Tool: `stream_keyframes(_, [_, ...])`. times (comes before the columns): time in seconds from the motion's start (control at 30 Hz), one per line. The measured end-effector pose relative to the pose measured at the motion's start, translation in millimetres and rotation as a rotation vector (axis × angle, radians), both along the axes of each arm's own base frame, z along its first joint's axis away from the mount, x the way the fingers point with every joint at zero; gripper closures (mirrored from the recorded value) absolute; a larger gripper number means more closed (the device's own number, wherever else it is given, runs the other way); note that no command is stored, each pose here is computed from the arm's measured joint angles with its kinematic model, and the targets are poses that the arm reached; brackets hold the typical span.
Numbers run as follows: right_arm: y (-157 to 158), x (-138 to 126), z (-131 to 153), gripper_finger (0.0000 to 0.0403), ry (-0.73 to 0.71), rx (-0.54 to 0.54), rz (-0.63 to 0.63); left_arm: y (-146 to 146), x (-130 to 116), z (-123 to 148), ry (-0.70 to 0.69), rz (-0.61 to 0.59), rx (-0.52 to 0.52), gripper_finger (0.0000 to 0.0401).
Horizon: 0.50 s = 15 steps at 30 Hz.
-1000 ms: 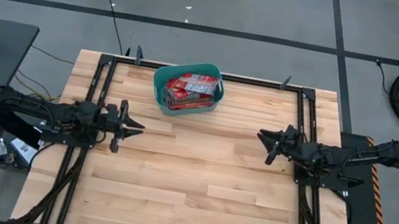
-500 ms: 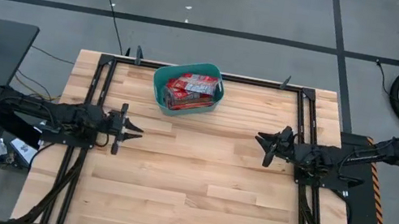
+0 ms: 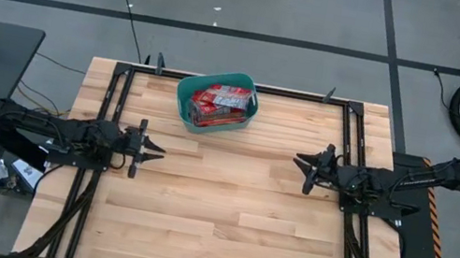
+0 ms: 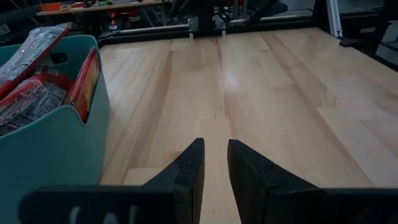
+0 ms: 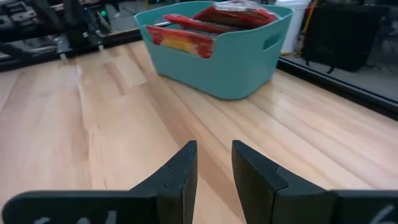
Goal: Sort popcorn bags into baskets
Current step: Return to Home Position
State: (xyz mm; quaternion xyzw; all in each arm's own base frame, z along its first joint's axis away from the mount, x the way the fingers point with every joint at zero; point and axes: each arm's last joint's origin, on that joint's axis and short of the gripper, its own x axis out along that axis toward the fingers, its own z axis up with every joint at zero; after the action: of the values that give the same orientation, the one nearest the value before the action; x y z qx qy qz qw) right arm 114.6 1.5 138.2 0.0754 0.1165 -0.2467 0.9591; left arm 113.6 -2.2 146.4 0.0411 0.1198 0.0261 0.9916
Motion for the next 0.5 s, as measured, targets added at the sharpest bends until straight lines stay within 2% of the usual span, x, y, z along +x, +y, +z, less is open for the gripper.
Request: stream_keyframes(0.5, [0.8, 0.4, 0.0, 0.0296, 0.002, 0.008, 0.029, 0.0, 0.0, 0.0, 0.0, 0.0, 0.0, 0.0326])
